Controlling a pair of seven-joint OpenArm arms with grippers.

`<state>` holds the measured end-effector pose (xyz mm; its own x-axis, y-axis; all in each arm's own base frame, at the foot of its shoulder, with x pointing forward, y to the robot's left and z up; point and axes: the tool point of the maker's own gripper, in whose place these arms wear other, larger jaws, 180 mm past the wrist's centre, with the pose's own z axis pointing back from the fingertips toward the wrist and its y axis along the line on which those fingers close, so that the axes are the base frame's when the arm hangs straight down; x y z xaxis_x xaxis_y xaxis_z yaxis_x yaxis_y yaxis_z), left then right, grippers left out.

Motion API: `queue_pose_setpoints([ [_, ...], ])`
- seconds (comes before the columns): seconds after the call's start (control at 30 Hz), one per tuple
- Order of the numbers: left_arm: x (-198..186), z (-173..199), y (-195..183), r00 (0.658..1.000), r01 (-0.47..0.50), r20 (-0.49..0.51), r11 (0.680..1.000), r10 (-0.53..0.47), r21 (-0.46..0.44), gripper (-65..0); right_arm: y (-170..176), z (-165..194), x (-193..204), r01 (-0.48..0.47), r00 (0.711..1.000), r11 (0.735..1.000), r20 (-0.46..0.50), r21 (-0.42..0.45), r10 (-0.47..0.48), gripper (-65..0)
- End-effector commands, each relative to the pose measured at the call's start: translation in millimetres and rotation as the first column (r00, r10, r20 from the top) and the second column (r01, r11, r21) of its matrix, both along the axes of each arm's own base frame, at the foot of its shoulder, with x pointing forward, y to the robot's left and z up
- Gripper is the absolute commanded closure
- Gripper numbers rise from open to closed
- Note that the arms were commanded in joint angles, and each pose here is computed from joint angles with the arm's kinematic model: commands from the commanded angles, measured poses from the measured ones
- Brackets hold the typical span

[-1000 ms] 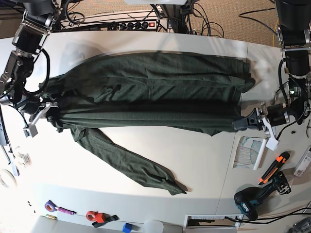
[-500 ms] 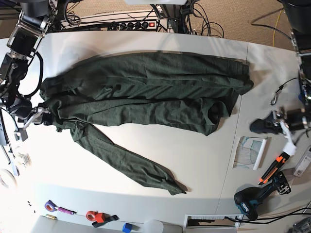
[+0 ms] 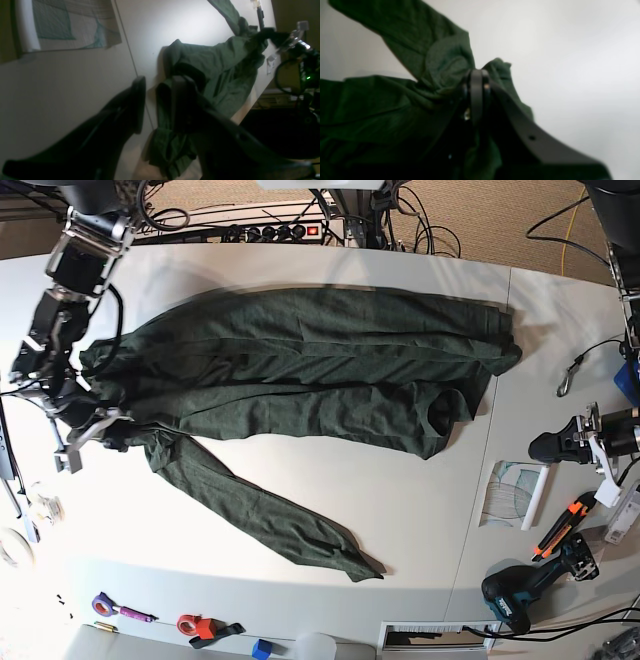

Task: Layout the t-shirt on the table in an organized manner, then fold the t-shirt properly
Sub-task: 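Move the right gripper to the trailing sleeve and grasp its cuff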

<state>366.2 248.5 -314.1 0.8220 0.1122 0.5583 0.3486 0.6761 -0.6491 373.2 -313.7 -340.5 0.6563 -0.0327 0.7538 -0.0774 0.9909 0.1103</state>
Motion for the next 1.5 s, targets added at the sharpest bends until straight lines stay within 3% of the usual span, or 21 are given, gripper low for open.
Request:
queue_pose_setpoints([
  [0.0, 11, 22, 7, 0.998, -0.014, 0.063, 1.0, 0.014, -0.006, -15.6, -8, 14, 10, 0.016, 0.999, 1.0, 0.052, -0.014, -0.015, 0.0],
  [0.27, 11, 22, 6, 0.998, -0.013, 0.063, 1.0, 0.013, -0.008, -15.5, -33, -29, -1, 0.149, 0.988, 0.988, -0.042, -0.034, -0.15, 0.0],
  [0.5, 11, 21, 6, 0.998, -0.012, 0.061, 1.0, 0.012, -0.007, -15.5, -65, -37, -11, 0.326, 0.939, 0.939, -0.083, -0.109, -0.335, 0.0],
  [0.7, 11, 21, 6, 0.998, -0.012, 0.062, 1.0, 0.012, -0.008, -15.5, -76, -40, -18, 0.402, 0.903, 0.907, -0.111, -0.126, -0.416, 0.0],
  [0.8, 12, 20, 2, 0.998, -0.008, 0.062, 1.0, 0.009, -0.015, -15.5, -78, -40, -20, 0.408, 0.898, 0.903, -0.117, -0.136, -0.424, 0.0],
  [0.97, 16, 20, -11, 0.997, 0.001, 0.073, 0.999, 0.002, -0.047, -15.9, -78, -9, -6, 0.401, 0.912, 0.904, -0.022, -0.15, -0.409, 0.0],
  [1.1, 25, 32, -9, 0.994, -0.006, 0.106, 0.999, 0.011, -0.047, -24.6, -71, 42, 7, 0.372, 0.928, 0.91, 0.093, -0.183, -0.361, 0.0],
  [1.23, 31, 42, -6, 0.991, -0.008, 0.13, 0.999, 0.013, -0.042, -28.2, -62, 90, 14, 0.358, 0.926, 0.909, 0.205, -0.215, -0.316, -15.0],
  [1.4, 32, 42, -7, 0.991, -0.007, 0.13, 0.999, 0.013, -0.045, -28.2, -49, 116, 29, 0.318, 0.914, 0.93, 0.321, -0.183, -0.249, -16.3],
  [1.47, 32, 42, -8, 0.991, -0.009, 0.133, 0.999, 0.015, -0.047, -28.2, -46, 115, 43, 0.293, 0.914, 0.943, 0.336, -0.16, -0.227, -22.3],
])
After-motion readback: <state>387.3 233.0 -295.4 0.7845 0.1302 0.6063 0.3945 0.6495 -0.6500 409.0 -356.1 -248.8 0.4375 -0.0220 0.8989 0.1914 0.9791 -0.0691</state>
